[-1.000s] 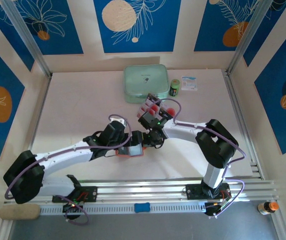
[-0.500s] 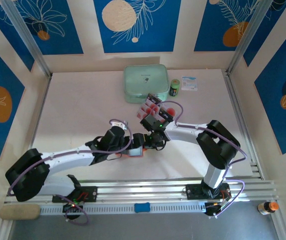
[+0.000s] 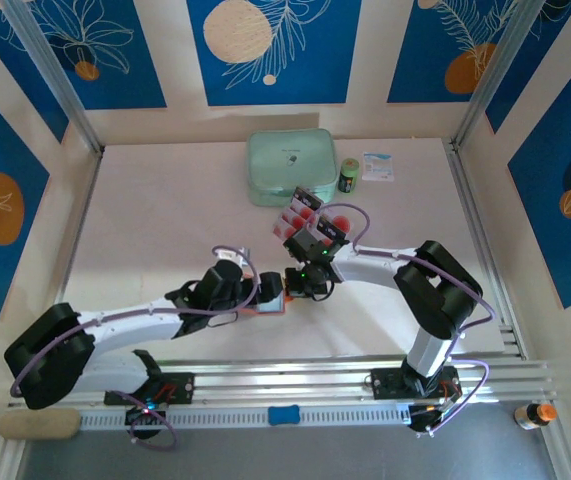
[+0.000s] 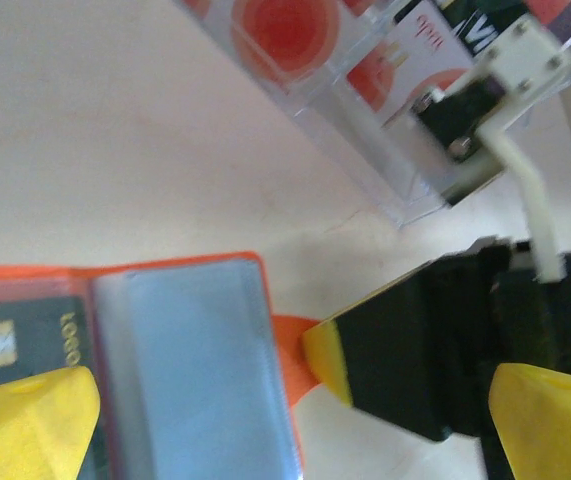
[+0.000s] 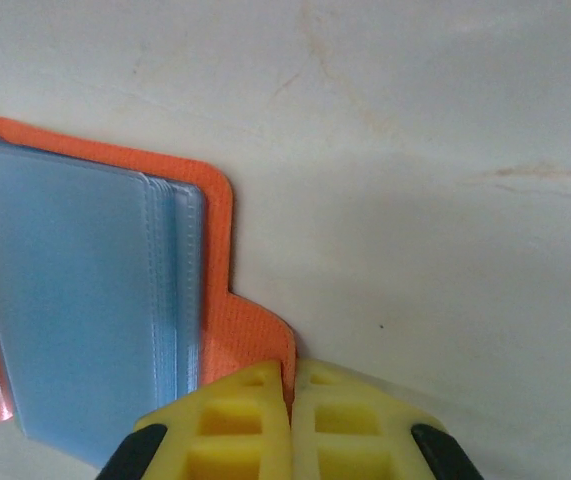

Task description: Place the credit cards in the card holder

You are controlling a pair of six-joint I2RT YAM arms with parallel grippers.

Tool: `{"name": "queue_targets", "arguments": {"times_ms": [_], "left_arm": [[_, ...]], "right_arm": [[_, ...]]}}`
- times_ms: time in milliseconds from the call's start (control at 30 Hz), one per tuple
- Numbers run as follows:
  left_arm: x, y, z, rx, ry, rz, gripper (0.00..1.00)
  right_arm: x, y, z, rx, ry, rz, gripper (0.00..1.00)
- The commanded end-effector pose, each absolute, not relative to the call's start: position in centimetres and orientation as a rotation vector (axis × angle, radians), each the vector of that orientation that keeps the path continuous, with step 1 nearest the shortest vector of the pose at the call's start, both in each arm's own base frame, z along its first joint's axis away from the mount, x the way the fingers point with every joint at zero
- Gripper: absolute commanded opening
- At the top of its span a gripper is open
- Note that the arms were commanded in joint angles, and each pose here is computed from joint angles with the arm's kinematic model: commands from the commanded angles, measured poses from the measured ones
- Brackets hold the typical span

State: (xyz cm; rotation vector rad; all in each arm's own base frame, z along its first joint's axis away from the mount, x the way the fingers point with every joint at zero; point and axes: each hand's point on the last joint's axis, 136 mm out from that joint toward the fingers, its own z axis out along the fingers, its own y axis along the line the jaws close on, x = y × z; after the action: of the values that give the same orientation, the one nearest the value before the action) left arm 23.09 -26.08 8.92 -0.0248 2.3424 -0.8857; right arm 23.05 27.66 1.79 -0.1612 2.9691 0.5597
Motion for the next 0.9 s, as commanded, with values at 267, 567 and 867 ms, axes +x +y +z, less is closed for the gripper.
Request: {"name": "queue_targets", "arguments": {"times_ms": [267,567,867], "left_arm": [[23.5,-26.4,10.9,0.001,2.260,-0.930,1.00],[23.3,-25.0,8.7,0.015,2.307,-0.837,0.99],[22.9,-23.8,6.1,0.059,2.364,-0.749,1.00]], "right_arm": [[22.2,27.0,1.5,-0.130,3.004,0.556,0.02],[22.3,26.9,1.4,-0.122,3.005,0.559,0.03],[22.4,26.9,1.3,-0.103,3.010,0.578,0.04]]}}
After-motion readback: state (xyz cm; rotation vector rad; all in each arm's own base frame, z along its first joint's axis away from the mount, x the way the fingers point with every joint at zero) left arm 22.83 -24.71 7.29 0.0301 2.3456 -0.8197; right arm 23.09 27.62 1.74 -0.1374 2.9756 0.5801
